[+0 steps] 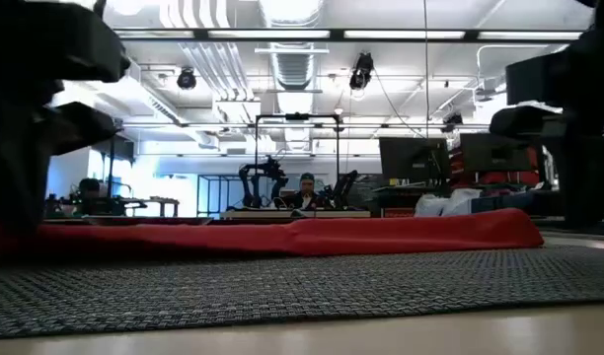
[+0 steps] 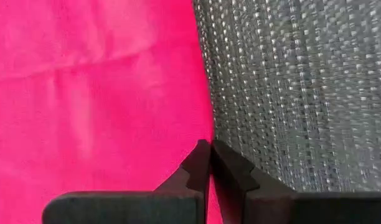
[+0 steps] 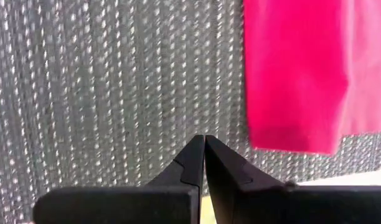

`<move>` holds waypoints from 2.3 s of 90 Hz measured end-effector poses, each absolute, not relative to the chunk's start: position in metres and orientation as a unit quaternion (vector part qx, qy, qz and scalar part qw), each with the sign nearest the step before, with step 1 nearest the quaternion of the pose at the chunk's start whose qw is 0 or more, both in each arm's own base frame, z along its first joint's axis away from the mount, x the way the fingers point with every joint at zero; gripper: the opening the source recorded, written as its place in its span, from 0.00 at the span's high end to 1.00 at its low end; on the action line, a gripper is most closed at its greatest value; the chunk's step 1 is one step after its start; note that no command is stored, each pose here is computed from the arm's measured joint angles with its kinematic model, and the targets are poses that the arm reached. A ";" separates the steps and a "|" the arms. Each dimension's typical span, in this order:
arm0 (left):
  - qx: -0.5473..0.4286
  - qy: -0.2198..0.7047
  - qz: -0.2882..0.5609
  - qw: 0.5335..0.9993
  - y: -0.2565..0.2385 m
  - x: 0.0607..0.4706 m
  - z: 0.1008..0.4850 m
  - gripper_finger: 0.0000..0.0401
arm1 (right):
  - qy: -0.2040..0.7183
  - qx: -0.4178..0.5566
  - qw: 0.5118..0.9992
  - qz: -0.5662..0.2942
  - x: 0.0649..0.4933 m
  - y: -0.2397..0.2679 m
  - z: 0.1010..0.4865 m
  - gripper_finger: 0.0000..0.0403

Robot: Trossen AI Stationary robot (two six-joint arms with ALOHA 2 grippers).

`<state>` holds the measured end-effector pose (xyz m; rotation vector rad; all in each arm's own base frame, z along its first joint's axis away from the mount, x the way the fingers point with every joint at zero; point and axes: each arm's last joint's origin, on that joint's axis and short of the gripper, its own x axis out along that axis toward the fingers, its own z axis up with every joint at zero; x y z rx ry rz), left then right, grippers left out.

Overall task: Set table place
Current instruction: Fold the red table napkin

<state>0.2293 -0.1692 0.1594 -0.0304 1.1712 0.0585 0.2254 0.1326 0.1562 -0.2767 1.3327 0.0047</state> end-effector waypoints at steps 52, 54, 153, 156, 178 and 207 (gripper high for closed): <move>-0.013 0.541 0.040 0.840 -0.169 0.231 0.158 1.00 | 0.535 -0.181 0.825 -0.018 0.236 0.123 0.143 0.64; -0.013 0.541 0.040 0.840 -0.169 0.232 0.158 1.00 | 0.533 -0.179 0.826 -0.019 0.236 0.122 0.142 0.63; -0.015 0.540 0.039 0.841 -0.170 0.231 0.159 1.00 | 0.605 -0.122 0.785 0.050 0.232 0.116 0.155 1.00; -0.015 0.540 0.039 0.841 -0.170 0.231 0.159 1.00 | 0.602 -0.121 0.788 0.041 0.233 0.114 0.159 1.00; -0.014 0.540 0.039 0.841 -0.170 0.231 0.159 1.00 | 0.594 -0.096 0.798 0.013 0.239 0.111 0.156 0.96; -0.012 0.539 0.038 0.841 -0.171 0.231 0.159 1.00 | 0.620 -0.045 0.782 0.050 0.235 0.121 0.152 0.66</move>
